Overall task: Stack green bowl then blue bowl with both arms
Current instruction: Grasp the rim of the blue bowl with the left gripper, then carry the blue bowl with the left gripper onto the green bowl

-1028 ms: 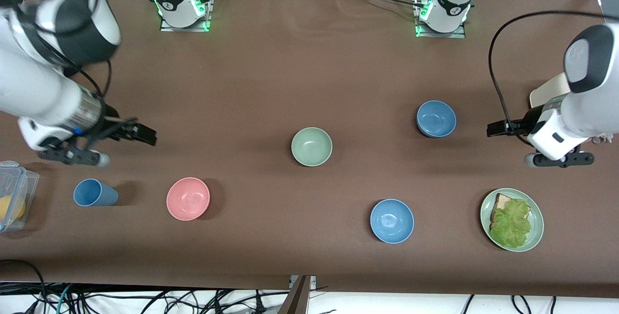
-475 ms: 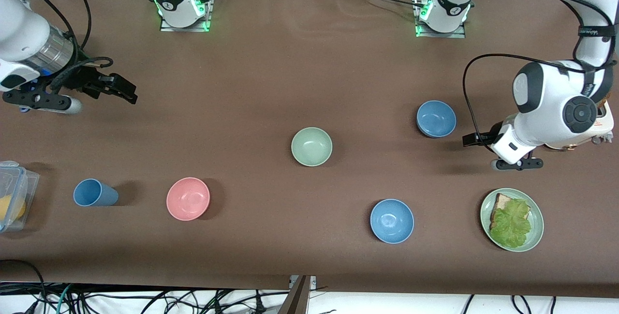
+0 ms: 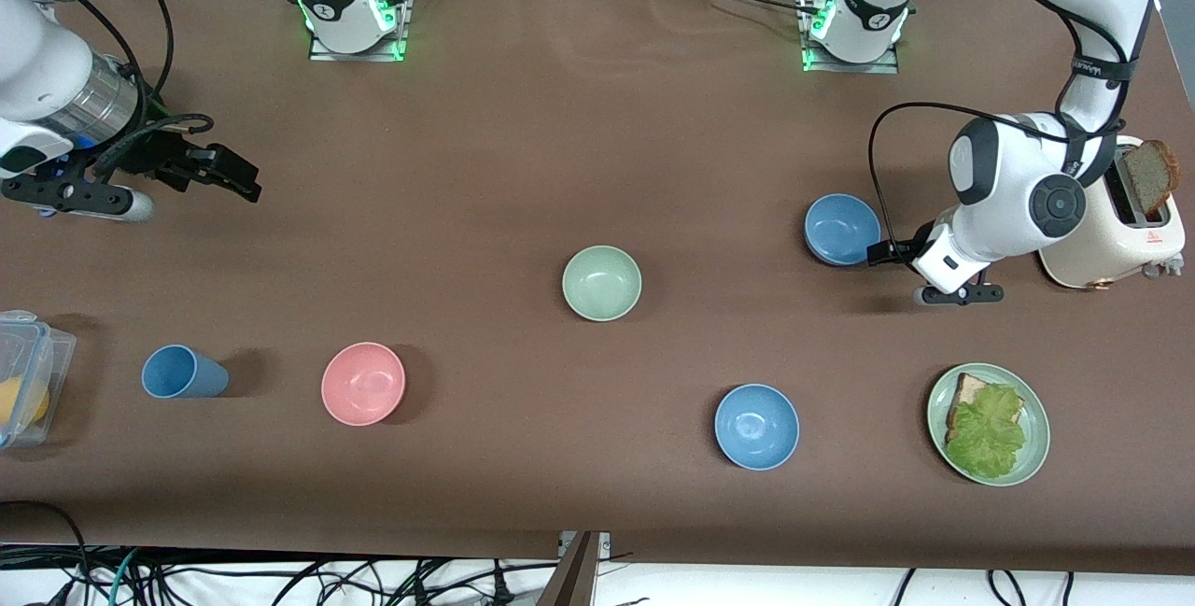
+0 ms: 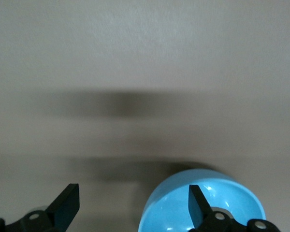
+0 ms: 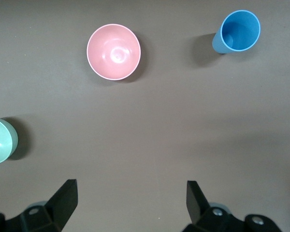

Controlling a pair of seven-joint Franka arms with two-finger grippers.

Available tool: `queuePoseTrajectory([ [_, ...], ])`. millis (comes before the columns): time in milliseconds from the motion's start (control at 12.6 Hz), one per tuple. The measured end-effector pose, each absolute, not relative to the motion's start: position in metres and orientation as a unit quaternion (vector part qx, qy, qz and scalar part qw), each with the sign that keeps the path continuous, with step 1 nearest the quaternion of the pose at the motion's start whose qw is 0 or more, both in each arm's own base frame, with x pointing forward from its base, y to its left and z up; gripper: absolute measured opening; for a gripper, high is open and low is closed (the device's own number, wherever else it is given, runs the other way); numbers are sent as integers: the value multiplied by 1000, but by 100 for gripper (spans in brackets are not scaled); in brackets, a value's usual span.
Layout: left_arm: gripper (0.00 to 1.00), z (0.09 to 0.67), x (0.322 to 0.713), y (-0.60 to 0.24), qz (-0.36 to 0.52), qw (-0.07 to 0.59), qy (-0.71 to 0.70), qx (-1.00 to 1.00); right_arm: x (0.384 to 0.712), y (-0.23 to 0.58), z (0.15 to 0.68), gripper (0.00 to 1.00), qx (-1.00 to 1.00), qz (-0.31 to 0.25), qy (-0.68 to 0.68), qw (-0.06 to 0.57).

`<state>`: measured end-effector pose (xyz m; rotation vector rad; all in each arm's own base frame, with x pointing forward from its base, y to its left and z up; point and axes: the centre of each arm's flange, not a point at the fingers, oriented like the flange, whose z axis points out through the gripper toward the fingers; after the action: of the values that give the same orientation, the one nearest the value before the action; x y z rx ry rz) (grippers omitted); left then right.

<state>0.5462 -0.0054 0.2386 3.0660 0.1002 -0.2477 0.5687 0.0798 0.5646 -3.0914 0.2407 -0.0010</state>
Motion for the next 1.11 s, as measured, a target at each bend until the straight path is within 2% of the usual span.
queuePoseTrajectory([
  [316, 97, 215, 517, -17, -67, 27, 17, 997, 569, 82, 564, 100, -998, -4, 62, 21],
  [395, 91, 209, 511, -18, -68, 27, 9, 997, 569, 83, 564, 100, -998, -3, 60, 21],
  [475, 90, 206, 507, -18, -69, 27, 3, 997, 569, 84, 562, 100, -998, -1, 58, 22],
  [554, 83, 205, 506, -18, -69, 27, 0, 997, 570, 85, 559, 100, -998, 2, 57, 25],
  [1028, 11, 205, 504, -17, -70, 51, 29, 996, 567, 77, 561, 100, -997, 11, 62, 38],
  [1107, 5, 207, 505, -18, -68, 53, 28, 996, 566, 75, 562, 100, -998, 16, 57, 37],
])
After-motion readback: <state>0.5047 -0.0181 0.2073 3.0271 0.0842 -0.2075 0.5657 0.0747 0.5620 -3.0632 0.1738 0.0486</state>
